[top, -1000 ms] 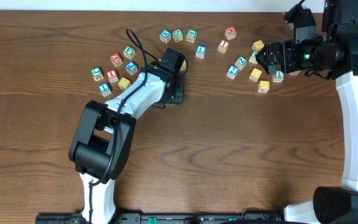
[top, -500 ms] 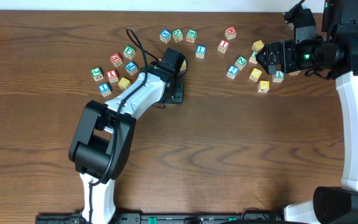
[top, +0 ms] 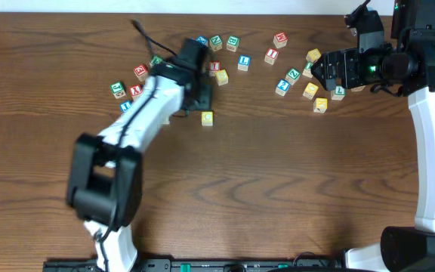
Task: Spell out CORL
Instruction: 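Release the C block and move the left gripper to the left cluster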
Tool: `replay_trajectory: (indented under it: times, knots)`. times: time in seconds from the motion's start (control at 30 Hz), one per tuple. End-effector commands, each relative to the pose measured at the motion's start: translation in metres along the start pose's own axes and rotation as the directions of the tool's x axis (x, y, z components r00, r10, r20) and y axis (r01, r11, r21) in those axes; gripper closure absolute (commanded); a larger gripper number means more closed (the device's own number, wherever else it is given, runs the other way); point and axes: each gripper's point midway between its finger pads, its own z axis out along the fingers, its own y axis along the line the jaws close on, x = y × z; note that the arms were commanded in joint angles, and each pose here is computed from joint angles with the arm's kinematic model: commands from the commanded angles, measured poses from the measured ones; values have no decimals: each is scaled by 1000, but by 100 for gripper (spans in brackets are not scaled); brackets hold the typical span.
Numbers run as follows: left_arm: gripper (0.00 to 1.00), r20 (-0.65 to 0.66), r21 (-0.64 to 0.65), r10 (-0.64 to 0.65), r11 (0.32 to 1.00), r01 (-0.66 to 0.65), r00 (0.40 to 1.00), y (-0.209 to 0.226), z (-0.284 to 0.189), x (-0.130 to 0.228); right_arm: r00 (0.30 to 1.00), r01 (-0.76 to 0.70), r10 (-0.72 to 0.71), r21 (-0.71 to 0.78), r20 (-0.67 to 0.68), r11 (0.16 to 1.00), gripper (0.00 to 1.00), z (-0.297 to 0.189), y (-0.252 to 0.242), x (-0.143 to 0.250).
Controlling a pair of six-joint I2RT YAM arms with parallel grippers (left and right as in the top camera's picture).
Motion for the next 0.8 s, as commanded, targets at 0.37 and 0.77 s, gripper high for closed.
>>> replay_trajectory:
  times: [0.37,0.77]
  knots:
    - [46,-54,-154,-146,979,136,988,90,-3,7,1000,15,-15,-8,-9,1000,1,4,2,1]
    - [46,-151,-153,-117,984,93,982,86,18,27,1000,13,-13,-8,-14,1000,1,4,2,2]
